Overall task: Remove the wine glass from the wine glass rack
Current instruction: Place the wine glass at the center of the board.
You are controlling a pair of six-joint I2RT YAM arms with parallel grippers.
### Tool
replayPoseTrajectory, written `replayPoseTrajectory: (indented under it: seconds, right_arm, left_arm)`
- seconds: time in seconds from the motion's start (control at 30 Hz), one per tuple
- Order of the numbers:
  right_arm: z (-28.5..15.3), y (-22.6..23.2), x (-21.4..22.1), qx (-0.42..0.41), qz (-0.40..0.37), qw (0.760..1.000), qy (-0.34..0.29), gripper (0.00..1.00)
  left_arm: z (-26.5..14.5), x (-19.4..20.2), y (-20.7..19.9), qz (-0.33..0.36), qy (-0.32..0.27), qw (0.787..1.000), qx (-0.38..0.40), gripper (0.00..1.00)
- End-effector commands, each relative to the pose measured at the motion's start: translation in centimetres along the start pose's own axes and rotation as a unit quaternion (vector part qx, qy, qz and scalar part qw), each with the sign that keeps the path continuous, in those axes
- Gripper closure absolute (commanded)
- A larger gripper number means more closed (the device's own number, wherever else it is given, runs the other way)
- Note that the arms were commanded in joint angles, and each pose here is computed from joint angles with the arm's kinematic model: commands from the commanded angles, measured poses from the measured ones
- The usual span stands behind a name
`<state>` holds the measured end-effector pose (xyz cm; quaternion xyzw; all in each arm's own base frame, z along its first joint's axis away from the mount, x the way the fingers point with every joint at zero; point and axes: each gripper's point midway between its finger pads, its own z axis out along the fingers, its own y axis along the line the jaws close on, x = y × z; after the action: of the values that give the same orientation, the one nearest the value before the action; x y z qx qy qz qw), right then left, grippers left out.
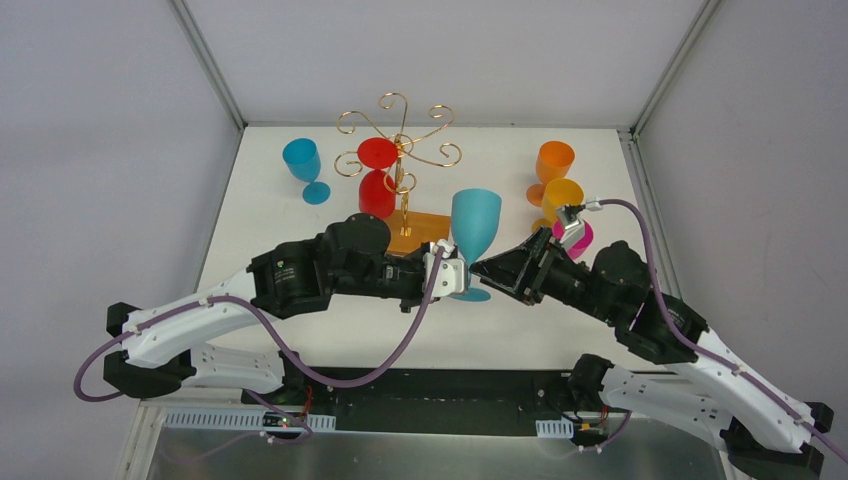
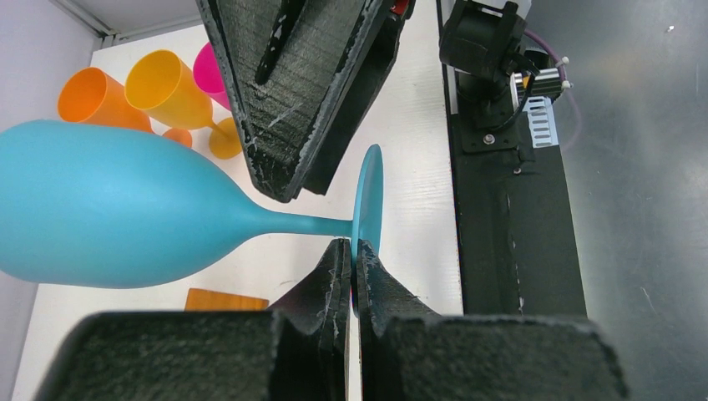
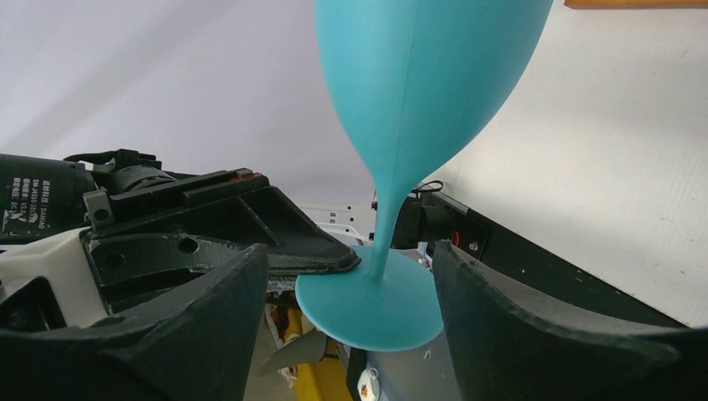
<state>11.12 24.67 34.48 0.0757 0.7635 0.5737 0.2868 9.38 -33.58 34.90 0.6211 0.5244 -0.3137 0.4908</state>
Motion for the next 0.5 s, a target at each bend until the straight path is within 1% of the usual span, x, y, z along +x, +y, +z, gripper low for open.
replayPoseTrajectory:
  seconds: [0.0, 0.17, 0.27, 0.47]
  right_arm:
    - [0.6, 1.8, -0.4, -0.035, 0.017, 0.999, -0.006, 0.30]
    - [1.5, 1.5, -0.5, -0.029, 0.024, 0.999, -0.007, 0.38]
    - [1.9, 1.3, -0.5, -0.025, 0.028, 0.999, -0.010, 0.45]
    - [2.5, 1.2, -0.6, -0.027, 0.036, 0.999, -0.014, 0.63]
  left_arm:
    - [-0.6, -2.6, 0.4, 0.010, -0.059, 0.998, -0.015, 1.00]
    - [-0.7, -2.7, 0.3, 0.008, -0.072, 0.997, -0.016, 1.00]
    - [-0.9, -2.8, 0.2, 0.005, -0.080, 0.997, -0.018, 1.00]
    - [-1.5, -2.9, 0.1, -0.001, -0.100, 0.995, -0.028, 1.00]
